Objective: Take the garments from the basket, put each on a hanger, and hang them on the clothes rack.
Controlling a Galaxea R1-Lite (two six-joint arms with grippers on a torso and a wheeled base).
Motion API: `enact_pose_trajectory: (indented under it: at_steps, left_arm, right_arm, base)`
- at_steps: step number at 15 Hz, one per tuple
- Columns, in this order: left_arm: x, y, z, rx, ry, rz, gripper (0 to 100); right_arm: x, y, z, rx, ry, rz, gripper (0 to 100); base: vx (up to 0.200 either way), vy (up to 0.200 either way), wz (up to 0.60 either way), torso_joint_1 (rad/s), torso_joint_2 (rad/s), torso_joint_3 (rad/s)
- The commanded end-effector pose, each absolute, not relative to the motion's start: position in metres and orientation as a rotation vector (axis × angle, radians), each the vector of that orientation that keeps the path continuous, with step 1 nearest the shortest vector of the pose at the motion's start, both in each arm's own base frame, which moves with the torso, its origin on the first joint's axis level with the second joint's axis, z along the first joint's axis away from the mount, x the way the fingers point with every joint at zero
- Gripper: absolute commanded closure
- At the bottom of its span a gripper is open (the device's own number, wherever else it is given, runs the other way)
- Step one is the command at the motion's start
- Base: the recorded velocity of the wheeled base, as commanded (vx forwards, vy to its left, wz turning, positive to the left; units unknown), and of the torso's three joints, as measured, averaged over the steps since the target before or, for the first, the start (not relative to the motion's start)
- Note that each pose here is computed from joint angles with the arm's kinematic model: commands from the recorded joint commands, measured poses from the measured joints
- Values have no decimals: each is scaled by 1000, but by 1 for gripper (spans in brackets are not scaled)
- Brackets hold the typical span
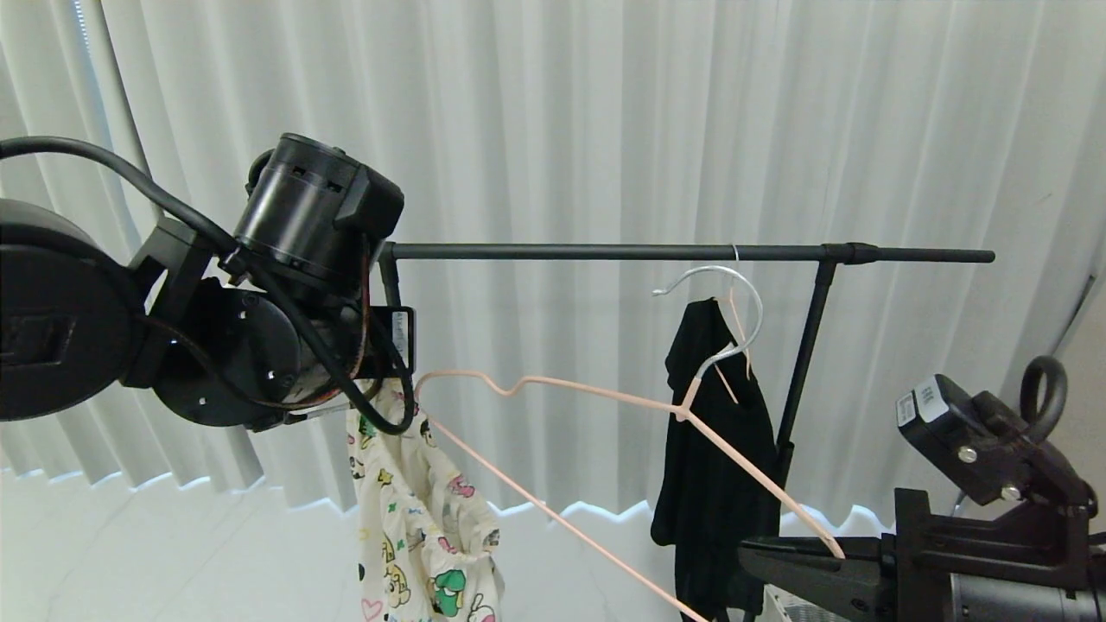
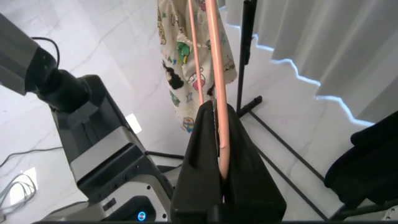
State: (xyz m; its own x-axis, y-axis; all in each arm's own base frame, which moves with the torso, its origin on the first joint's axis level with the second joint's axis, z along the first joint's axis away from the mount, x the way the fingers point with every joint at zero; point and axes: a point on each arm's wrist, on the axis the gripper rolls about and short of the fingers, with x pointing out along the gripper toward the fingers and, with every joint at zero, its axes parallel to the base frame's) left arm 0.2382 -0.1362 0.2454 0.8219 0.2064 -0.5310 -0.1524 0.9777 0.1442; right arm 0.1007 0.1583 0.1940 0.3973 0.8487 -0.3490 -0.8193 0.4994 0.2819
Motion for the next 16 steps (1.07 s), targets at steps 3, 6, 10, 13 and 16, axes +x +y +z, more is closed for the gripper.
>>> enact_pose_trajectory:
  at_steps: [3, 6, 10, 13, 16]
  left_arm:
    - [241, -136, 243, 98, 581, 199, 100]
    - [242, -137, 249, 85, 563, 192, 100]
    - [241, -139, 253, 75, 557, 170, 100]
    - [241, -139, 253, 74, 557, 169, 100]
    - [233, -147, 258, 73, 542, 128, 100]
  right_arm:
    - [98, 154, 200, 80, 455, 1067, 100]
    - [97, 155, 201, 81, 453, 1072, 100]
    - [99, 165, 202, 72, 463, 1095, 100]
    - [100, 167, 202, 71, 466, 1094, 100]
    - [108, 174, 193, 54, 502, 1063, 100]
  base:
    - [0, 0, 0, 0, 0, 0]
    - [0, 0, 0, 0, 0, 0]
    - [0, 0, 0, 0, 0, 0]
    - [0, 0, 0, 0, 0, 0]
    - [0, 0, 0, 0, 0, 0]
